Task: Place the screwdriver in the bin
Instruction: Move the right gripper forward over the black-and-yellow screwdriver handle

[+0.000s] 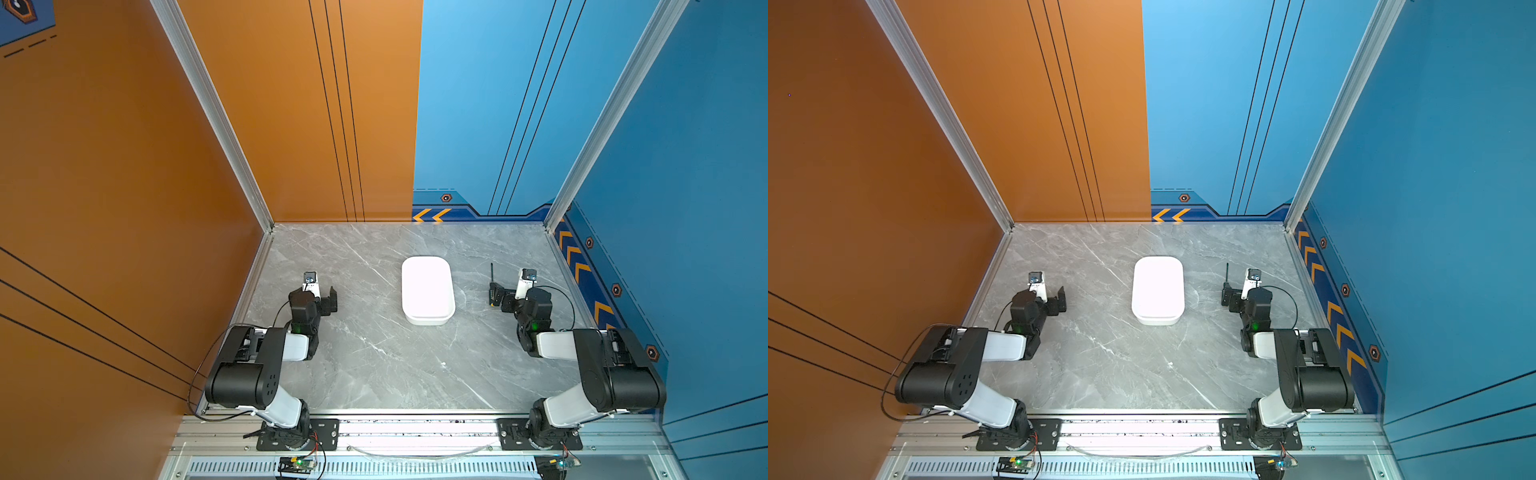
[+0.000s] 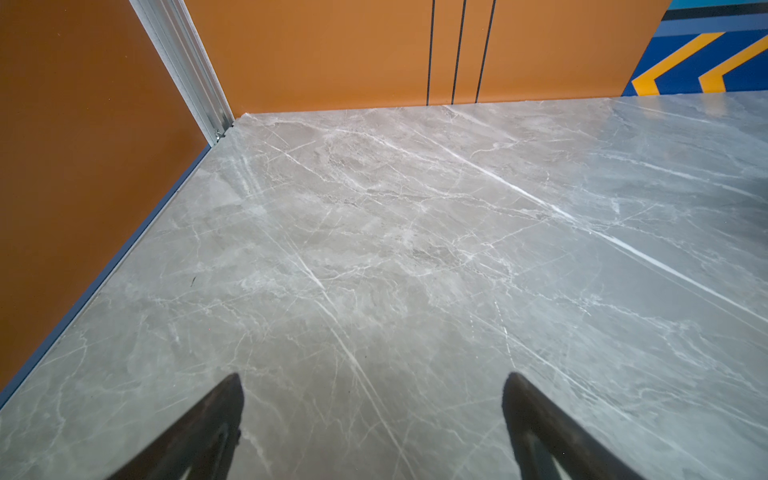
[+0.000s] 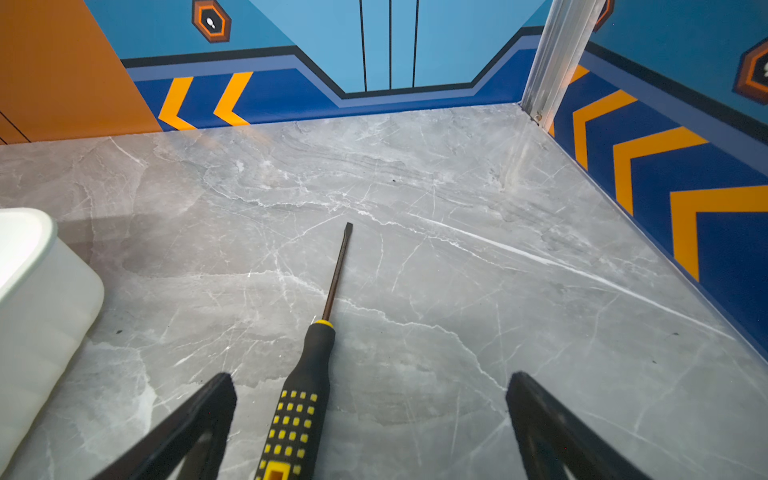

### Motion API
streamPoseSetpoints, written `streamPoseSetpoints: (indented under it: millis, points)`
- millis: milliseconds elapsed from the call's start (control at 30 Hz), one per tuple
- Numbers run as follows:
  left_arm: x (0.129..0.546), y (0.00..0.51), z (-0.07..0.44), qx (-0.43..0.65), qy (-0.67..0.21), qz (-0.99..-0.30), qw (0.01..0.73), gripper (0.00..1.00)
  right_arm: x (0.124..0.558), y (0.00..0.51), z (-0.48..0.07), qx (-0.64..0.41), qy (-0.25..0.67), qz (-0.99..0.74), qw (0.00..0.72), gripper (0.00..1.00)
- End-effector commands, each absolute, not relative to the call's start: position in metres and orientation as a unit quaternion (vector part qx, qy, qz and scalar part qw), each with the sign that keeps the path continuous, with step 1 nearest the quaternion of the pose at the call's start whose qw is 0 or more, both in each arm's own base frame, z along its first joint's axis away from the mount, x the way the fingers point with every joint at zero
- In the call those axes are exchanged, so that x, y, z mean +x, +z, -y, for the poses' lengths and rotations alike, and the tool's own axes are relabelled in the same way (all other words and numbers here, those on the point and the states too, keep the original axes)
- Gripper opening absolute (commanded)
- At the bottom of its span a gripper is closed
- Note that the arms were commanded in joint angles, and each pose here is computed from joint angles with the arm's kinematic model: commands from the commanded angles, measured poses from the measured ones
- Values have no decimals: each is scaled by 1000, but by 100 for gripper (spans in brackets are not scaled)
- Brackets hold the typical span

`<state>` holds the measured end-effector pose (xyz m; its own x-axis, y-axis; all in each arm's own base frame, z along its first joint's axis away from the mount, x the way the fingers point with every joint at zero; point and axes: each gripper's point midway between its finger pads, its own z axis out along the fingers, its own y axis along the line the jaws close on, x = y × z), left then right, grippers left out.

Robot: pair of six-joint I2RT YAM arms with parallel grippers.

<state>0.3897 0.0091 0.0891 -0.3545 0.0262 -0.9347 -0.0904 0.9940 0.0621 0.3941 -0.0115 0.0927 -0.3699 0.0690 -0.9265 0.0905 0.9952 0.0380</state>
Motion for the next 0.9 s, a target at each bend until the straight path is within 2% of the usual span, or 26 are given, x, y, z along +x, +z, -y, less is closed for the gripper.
streamPoseSetpoints:
  millis: [0,167,367,633,867]
  points:
    - [393,112,-5,-6,47,-817,575,98,400,110,12,53,-19,-843,535,100]
    - [393,136,6,8,45,-829,558,98,401,127,-6,45,22,-881,470,100]
    - [401,162,33,-35,-75,-825,559,98,396,135,-19,54,54,-920,385,100]
    - [422,136,71,-72,-208,-844,490,98,385,111,-31,75,52,-963,254,95]
    - [430,119,90,-65,-238,-853,459,98,385,64,-43,100,48,-978,177,88]
